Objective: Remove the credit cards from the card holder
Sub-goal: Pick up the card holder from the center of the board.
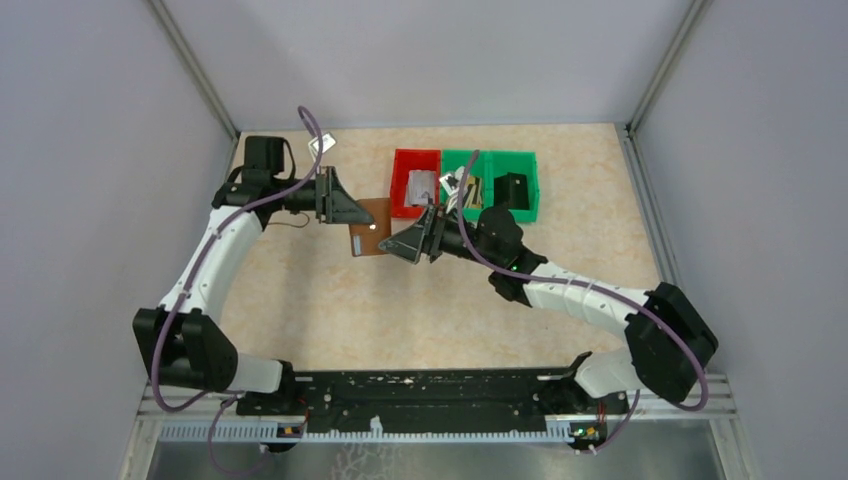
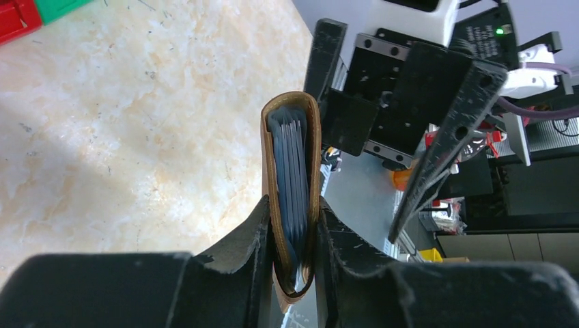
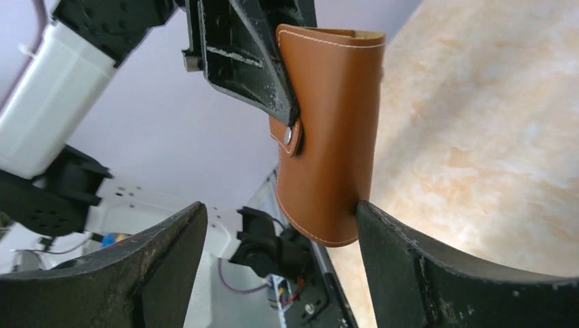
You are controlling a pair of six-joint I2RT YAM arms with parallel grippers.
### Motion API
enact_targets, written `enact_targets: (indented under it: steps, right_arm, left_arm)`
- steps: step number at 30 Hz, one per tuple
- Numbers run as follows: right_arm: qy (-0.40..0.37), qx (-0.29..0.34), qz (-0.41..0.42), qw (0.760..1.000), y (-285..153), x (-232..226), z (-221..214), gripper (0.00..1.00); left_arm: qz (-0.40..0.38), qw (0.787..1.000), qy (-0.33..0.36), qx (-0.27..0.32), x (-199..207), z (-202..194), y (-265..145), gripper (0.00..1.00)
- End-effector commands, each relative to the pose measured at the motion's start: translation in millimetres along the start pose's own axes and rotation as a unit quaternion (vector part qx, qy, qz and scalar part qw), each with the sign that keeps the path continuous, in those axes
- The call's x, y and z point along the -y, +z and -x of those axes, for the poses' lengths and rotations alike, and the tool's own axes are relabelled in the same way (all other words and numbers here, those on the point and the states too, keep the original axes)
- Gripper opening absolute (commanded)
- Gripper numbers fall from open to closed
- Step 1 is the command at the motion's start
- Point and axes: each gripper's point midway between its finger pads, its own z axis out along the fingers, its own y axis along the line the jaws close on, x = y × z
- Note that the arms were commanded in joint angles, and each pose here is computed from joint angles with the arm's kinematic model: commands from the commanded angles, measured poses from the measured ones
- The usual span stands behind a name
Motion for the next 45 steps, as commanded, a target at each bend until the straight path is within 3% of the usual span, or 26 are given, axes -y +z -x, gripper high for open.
enact_targets:
  steps: [1, 7, 19, 23, 30, 39, 43, 45]
  right_arm:
    - [0.028, 0.015, 0.133, 0.991, -3, -50, 12, 0.76]
    - [0.060, 0.016, 0.155, 0.986, 4, -48, 11, 0.69]
    - [0.083, 0.022, 0.117, 0.989, 9, -18, 3, 0.68]
    - [0.095, 0.050, 0.176, 0.978, -2, -40, 18, 0.67]
    - [0.105, 0.047, 0.253, 0.961, -5, -76, 33, 0.58]
    - [0.122, 0.039, 0.286, 0.950, 1, -88, 32, 0.50]
    - [0.124, 0.035, 0.291, 0.948, 6, -93, 36, 0.41]
    - [0.122, 0.033, 0.291, 0.948, 7, -95, 37, 0.28]
  left_arm:
    - [-0.050, 0.998, 0.036, 0.016, 47, 15, -12, 0.22]
    - [-0.078, 0.996, 0.031, 0.021, 69, 18, -18, 0.22]
    - [-0.105, 0.993, 0.038, 0.033, 96, 22, -27, 0.21]
    - [-0.111, 0.993, 0.032, 0.032, 99, 21, -28, 0.21]
    - [-0.113, 0.993, 0.026, 0.034, 100, 21, -28, 0.21]
    - [-0.111, 0.993, 0.018, 0.035, 97, 18, -27, 0.20]
    - [-0.108, 0.993, 0.018, 0.037, 95, 16, -26, 0.21]
    - [-0.105, 0.994, 0.021, 0.038, 93, 16, -26, 0.26]
